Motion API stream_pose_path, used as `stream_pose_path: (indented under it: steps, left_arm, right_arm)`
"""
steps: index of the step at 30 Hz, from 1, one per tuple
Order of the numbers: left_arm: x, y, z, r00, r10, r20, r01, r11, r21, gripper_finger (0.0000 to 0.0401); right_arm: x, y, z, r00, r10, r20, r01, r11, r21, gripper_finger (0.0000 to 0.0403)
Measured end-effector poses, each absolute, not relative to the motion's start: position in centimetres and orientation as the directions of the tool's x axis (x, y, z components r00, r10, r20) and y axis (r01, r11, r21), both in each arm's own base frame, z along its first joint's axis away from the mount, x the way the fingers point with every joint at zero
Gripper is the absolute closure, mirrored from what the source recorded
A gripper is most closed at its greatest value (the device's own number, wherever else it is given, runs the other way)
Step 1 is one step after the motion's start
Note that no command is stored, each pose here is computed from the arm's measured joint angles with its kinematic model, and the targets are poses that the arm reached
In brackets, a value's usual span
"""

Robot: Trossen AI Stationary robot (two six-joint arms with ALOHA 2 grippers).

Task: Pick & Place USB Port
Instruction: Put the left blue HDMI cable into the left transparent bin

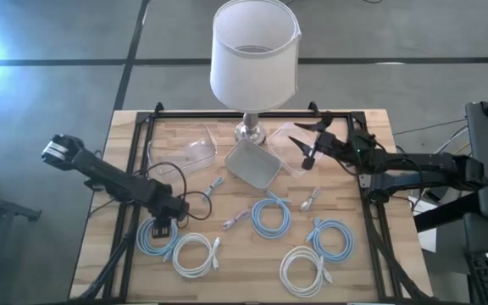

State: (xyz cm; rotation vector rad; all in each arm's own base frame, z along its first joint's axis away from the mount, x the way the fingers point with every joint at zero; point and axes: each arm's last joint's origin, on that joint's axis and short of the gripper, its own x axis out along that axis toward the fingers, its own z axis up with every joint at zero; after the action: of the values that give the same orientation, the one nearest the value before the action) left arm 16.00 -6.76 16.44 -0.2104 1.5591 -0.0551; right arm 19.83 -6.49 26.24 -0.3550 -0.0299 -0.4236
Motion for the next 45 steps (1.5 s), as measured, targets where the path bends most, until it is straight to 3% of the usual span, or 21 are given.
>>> stream_pose_path:
  steps: [9,18,25,33,40,45]
  left_arm:
    - [16.5,-7.1,15.2,-0.041,-0.154,-0.987,-0.073,0.986,-0.151,0.0243]
    - [16.8,-7.2,15.7,-0.004,-0.173,-0.985,-0.067,0.983,-0.173,0.0383]
    - [17.0,-7.2,17.5,0.031,-0.129,-0.991,-0.109,0.985,-0.131,0.0371]
    - [17.5,-6.8,21.9,0.044,0.075,-0.996,-0.095,0.993,0.071,0.0385]
    - [18.3,-6.3,26.5,0.206,0.286,-0.936,-0.056,0.958,0.281,0.0373]
    - [18.5,-5.5,29.2,0.320,0.510,-0.799,-0.129,0.858,0.496,0.0383]
  right_arm:
    - [21.2,-6.9,26.2,0.915,-0.397,0.064,0.395,0.855,-0.338,0.0199]
    - [22.4,-7.3,26.0,0.918,-0.396,0.028,0.382,0.859,-0.342,0.0199]
    - [23.2,-7.5,25.7,0.918,-0.396,0.004,0.373,0.861,-0.345,0.0199]
    - [23.4,-7.6,25.5,0.918,-0.396,-0.002,0.372,0.862,-0.345,0.0199]
    - [23.4,-7.6,25.5,0.918,-0.397,-0.001,0.372,0.862,-0.345,0.0199]
    - [23.4,-7.6,25.5,0.918,-0.396,-0.008,0.370,0.864,-0.342,0.0199]
